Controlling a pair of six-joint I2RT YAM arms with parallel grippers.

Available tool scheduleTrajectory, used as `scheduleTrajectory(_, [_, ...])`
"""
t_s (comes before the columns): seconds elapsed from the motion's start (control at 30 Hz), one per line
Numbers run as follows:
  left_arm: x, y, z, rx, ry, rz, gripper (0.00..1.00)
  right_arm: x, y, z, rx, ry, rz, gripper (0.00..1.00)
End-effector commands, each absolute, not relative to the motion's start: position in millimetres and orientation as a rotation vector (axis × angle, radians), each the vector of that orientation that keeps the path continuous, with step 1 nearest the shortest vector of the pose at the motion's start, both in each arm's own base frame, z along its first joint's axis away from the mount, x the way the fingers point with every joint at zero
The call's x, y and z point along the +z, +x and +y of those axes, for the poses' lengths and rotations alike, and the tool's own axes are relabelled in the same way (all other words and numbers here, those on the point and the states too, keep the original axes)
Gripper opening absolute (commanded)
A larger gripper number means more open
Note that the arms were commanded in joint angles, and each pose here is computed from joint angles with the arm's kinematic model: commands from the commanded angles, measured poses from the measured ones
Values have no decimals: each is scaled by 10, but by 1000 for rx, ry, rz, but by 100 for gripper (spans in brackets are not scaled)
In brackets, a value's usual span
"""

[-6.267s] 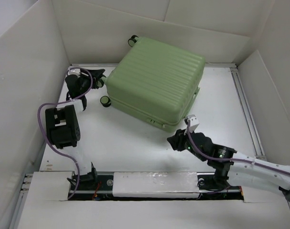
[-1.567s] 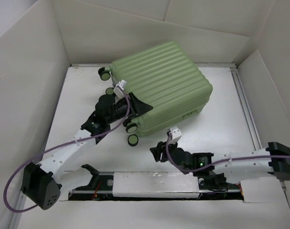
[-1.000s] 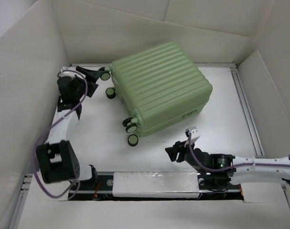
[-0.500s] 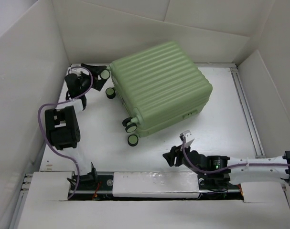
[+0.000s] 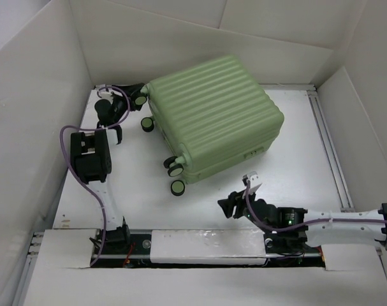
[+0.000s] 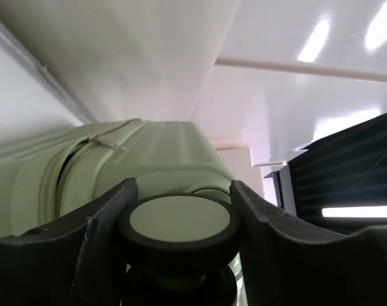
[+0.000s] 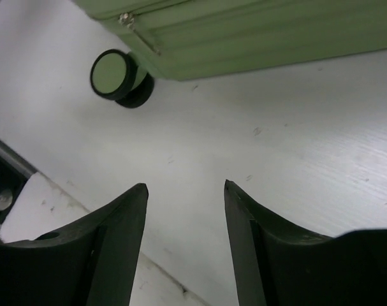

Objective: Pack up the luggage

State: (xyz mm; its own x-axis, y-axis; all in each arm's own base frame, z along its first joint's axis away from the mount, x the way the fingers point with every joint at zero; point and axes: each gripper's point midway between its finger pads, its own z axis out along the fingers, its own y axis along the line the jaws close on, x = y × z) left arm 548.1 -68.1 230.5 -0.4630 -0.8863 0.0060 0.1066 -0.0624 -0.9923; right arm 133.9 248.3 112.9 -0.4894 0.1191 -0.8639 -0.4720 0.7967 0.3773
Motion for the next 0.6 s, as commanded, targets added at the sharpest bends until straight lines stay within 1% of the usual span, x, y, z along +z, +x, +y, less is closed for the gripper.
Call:
scheduleTrajectory(0.0, [2875,5286,-800,-1703,-635,1332,0,1294,1614,2376,669,-196,1897,56])
scheduleTrajectory(0.03, [2842,5251,-804,-1702,-653,1343,0,1346,1636,2413,694,-217,1891,54])
scheduleTrajectory(0.07, [2981,5175,-813,-1688,-612,1328,0,1379,1700,2439,687,-227,1885,48])
scheduleTrajectory(0.1, [3029,5115,-830,-1681,-586,1331,0,1374,1764,2419,651,-261,1884,47])
scheduleTrajectory(0.13, [2966,5070,-836,-1656,-594,1355,0,1403,1907,2359,620,-239,1881,47])
scheduleTrajectory(0.17, [2991,5010,-843,-1639,-583,1360,0,1464,1936,2411,641,-272,1881,45])
scheduleTrajectory(0.2, [3172,4878,-858,-1623,-543,1345,0,1477,2011,2430,633,-282,1876,45])
scheduleTrajectory(0.23, [3197,4802,-867,-1606,-534,1351,0,1515,2085,2426,612,-311,1860,45])
scheduleTrajectory(0.27, [3036,4720,-875,-1570,-559,1398,0,1620,2209,2421,623,-306,1845,45])
scheduleTrajectory(0.3, [3204,4558,-893,-1552,-525,1387,0,1627,2298,2439,614,-319,1844,45])
scheduleTrajectory(0.33, [3208,4461,-903,-1539,-524,1397,0,1652,2371,2436,596,-352,1839,45])
scheduleTrajectory(0.37, [3027,4344,-915,-1525,-564,1440,0,1706,2529,2366,572,-332,1829,45])
scheduleTrajectory(0.4, [3002,4252,-924,-1491,-544,1455,0,1843,2603,2421,598,-355,1808,45])
scheduleTrajectory(0.43, [3166,4060,-944,-1471,-500,1437,0,1834,2708,2421,576,-374,1810,45])
scheduleTrajectory(0.5, [3061,3776,-958,-1399,-490,1481,0,1986,3023,2304,568,-348,1799,45])
scheduleTrajectory(0.57, [2996,3599,-958,-1352,-489,1505,0,2130,3057,2358,607,-380,1769,45])
